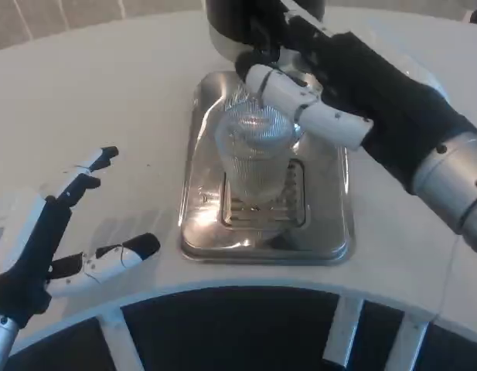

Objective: Grasp the cup under the faucet to collect the drink, then remove the cup.

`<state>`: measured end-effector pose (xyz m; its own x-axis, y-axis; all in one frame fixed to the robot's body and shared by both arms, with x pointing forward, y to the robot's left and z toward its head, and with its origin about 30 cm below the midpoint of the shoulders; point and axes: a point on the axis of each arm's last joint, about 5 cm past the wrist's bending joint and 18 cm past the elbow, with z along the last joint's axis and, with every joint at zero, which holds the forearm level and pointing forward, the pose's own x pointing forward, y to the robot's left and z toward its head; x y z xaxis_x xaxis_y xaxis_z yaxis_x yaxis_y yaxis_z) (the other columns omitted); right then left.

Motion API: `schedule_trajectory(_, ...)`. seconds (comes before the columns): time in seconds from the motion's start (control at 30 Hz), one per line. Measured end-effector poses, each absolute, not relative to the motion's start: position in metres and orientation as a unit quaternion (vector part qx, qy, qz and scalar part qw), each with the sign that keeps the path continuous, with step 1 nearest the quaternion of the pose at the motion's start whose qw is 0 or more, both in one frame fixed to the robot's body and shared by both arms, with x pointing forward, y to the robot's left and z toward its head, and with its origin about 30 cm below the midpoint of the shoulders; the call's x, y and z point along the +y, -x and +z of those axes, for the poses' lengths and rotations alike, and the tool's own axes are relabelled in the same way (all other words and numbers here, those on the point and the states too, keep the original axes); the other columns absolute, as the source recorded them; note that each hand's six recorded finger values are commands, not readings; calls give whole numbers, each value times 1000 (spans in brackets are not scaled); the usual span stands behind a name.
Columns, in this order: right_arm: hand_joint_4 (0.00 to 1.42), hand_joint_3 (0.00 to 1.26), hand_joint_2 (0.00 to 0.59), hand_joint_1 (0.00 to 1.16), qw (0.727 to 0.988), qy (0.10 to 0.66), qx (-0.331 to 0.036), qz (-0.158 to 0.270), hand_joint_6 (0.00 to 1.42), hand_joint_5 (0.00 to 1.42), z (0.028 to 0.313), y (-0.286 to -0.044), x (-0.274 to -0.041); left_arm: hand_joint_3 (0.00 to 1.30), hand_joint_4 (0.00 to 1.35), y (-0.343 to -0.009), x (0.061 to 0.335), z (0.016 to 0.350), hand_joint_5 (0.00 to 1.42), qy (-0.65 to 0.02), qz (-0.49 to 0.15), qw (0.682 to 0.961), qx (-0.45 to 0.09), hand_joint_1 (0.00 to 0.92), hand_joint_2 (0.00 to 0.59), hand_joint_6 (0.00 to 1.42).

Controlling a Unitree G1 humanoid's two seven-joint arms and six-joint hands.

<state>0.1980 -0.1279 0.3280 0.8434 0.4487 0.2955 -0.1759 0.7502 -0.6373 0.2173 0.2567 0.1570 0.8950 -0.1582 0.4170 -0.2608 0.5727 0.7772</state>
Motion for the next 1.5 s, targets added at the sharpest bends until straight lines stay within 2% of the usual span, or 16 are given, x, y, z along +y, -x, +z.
schedule_trajectory(0.33, 0, 0, 442, 246, 911, 298, -215, 189, 0, 0, 328, -202, -127, 182, 180, -214, 258, 158, 274, -465, 25, 857, -223, 114, 52, 274)
schedule_trajectory(0.7, 0, 0, 463, 170, 899, 325, -210, 204, 0, 0, 329, -202, -124, 182, 181, -208, 262, 156, 274, -463, 24, 860, -212, 108, 55, 274)
schedule_trajectory(1.0, 0, 0, 463, 155, 863, 405, -225, 203, 0, 0, 332, -199, -113, 182, 181, -206, 264, 157, 274, -457, 21, 864, -209, 108, 55, 274)
schedule_trajectory(1.23, 0, 0, 466, 144, 819, 481, -249, 189, 0, 0, 330, -196, -105, 182, 181, -204, 265, 155, 274, -460, 16, 865, -201, 106, 55, 274)
schedule_trajectory(1.5, 0, 0, 475, 133, 798, 510, -261, 188, 0, 0, 330, -194, -103, 182, 189, -204, 265, 155, 274, -459, 13, 866, -199, 95, 55, 274)
